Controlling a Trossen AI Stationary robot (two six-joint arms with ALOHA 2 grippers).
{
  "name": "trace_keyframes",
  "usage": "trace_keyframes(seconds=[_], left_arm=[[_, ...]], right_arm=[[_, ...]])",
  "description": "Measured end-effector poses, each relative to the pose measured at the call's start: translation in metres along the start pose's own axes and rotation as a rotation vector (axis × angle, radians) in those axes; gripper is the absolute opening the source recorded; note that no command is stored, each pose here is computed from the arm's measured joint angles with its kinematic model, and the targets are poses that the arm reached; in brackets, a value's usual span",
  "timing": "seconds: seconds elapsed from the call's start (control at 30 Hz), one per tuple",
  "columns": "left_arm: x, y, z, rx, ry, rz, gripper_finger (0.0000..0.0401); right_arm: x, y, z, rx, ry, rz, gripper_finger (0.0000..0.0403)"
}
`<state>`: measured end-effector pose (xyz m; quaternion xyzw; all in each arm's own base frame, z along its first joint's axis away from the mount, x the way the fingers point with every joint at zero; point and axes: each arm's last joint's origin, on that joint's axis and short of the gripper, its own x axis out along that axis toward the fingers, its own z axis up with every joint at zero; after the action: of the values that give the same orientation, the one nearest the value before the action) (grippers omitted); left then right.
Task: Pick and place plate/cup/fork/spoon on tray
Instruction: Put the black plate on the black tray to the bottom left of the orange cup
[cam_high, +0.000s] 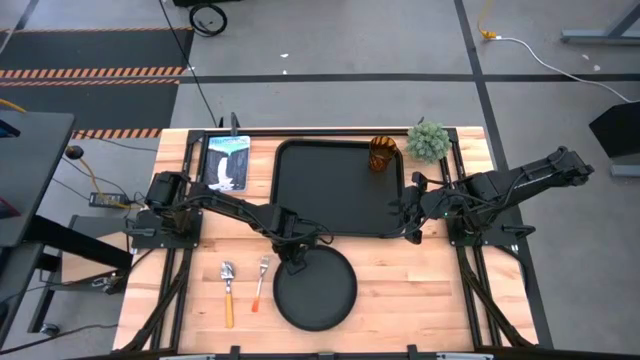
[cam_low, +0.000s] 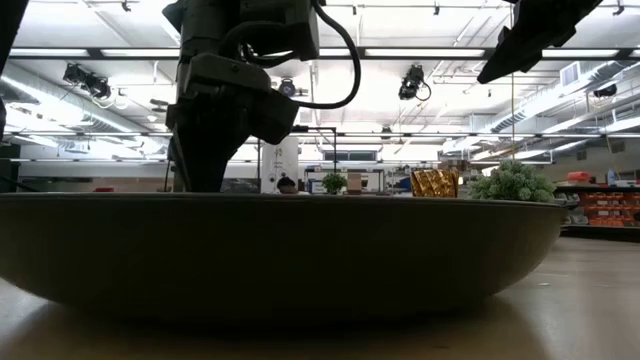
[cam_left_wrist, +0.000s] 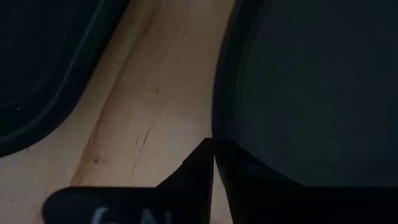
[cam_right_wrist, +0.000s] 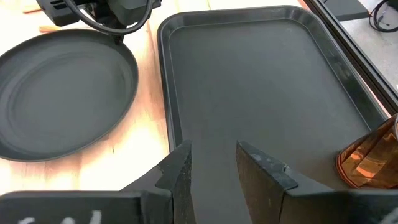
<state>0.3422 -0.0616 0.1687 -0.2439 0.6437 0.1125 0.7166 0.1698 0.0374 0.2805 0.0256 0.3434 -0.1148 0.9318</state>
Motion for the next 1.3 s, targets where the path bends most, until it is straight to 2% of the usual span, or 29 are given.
trace_keyframes(seconds=[0.2,0.53,1.0,1.3], left_arm=[[0.0,0.0,0.001,-0.001,-0.021,0.015,0.0009],[-0.003,0.009,0.008,-0.016,-0.037,0.023,0.0006],[-0.027,0.032,0.036,-0.007,-0.034,-0.124,0.0001],[-0.047,0.054,0.058,-0.01,-0.075,-0.13,0.0001]], right_arm=[[0.0,0.0,0.0,-0.005,0.0,0.0,0.0132],[0.0,0.0,0.0,-0.016,0.0,0.0,0.0132],[0.0,0.0,-0.001,-0.021,0.011,0.009,0.0132],[0.0,0.0,-0.001,-0.024,0.018,0.01,0.0132]])
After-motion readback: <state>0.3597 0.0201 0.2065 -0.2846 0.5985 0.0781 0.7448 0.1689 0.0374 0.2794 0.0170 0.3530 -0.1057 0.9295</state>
